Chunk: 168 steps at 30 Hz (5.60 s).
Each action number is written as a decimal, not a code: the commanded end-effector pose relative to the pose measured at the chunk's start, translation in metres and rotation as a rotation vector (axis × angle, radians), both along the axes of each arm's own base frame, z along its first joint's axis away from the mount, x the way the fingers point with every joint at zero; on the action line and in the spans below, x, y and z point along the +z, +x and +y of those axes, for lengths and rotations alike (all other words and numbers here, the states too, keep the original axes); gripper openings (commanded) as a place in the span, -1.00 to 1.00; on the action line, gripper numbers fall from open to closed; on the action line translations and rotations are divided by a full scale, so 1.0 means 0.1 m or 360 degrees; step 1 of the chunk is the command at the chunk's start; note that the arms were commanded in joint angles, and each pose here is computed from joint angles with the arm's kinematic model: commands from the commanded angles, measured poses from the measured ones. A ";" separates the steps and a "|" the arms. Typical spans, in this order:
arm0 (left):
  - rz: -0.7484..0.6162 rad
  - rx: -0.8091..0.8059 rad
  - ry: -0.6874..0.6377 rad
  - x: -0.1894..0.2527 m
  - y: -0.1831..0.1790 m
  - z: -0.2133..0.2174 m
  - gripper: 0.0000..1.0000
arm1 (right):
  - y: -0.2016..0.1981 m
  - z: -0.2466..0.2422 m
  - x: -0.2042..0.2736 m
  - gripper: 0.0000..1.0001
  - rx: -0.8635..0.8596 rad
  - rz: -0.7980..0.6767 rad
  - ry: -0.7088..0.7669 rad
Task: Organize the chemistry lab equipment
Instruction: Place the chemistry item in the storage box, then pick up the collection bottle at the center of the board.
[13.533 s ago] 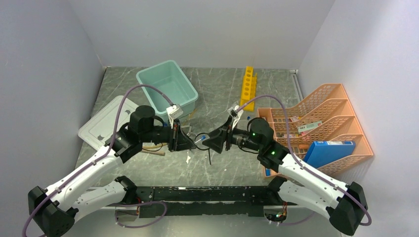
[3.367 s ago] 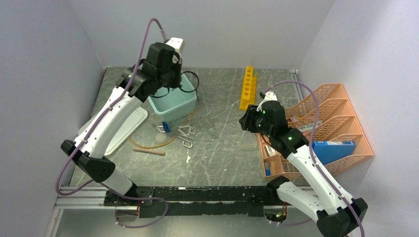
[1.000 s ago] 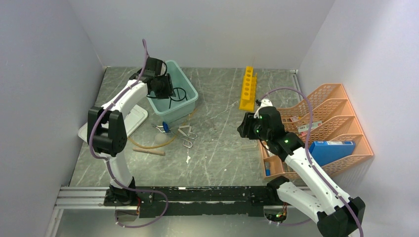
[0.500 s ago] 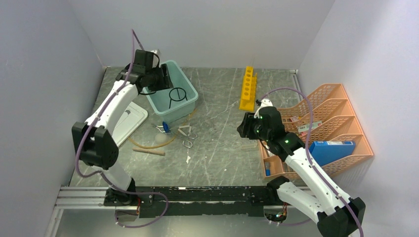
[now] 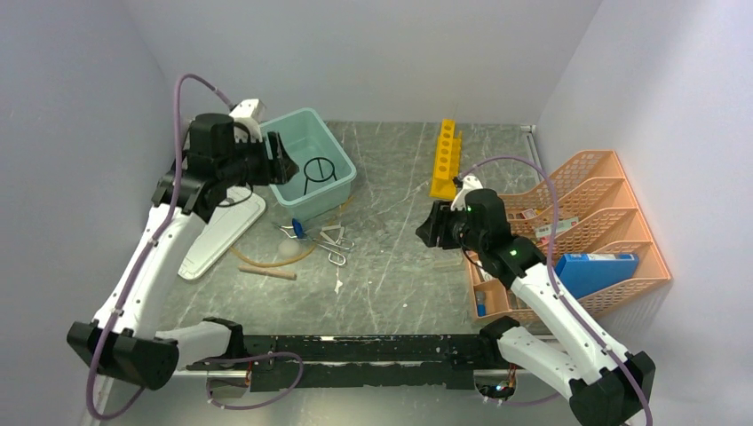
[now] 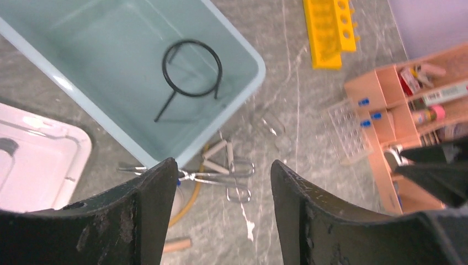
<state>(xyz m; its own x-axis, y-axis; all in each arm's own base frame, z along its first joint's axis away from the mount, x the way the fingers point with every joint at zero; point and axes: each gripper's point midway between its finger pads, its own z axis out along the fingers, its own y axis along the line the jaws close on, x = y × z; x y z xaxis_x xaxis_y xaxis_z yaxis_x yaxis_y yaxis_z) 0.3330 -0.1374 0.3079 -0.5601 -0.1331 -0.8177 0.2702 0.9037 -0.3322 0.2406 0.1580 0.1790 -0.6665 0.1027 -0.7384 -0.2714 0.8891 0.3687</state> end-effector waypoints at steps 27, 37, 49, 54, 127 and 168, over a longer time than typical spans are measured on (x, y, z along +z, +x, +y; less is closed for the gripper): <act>0.0103 -0.0408 -0.0096 -0.90 -1.05 -0.11 0.44 | 0.73 1.04 -0.67 0.55 0.0203 -0.0011 -0.0180; 0.0119 -0.0417 -0.0139 -1.02 -1.05 -0.15 0.43 | 0.90 1.07 -1.02 0.56 0.0299 -0.0079 -0.0340; 0.0148 -0.0406 -0.0141 -1.07 -1.04 -0.15 0.43 | 1.09 1.31 -1.26 0.57 0.0412 -0.0072 -0.0368; 0.0157 -0.0395 -0.0139 -1.09 -1.04 -0.15 0.43 | 1.06 1.39 -1.34 0.48 0.0481 -0.0034 -0.0350; 0.0423 -0.1237 -0.0340 -0.73 -1.60 -1.06 0.52 | -0.72 1.85 0.60 -1.00 0.2206 -0.1850 -0.1098; 0.0537 -0.1528 -0.0427 -0.80 -1.94 -1.29 -0.90 | -0.87 1.93 0.70 -0.54 0.2170 -0.2028 -0.1114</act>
<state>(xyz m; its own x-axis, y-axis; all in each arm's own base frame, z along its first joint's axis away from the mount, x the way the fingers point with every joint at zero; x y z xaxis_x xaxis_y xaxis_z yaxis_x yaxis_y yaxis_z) 0.1408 -0.2606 0.2168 -0.7477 0.3292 -0.5767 0.6618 0.2979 -0.6880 0.1559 0.3525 0.2326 0.8090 -0.4128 -0.4185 -0.5514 -0.2860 -0.7837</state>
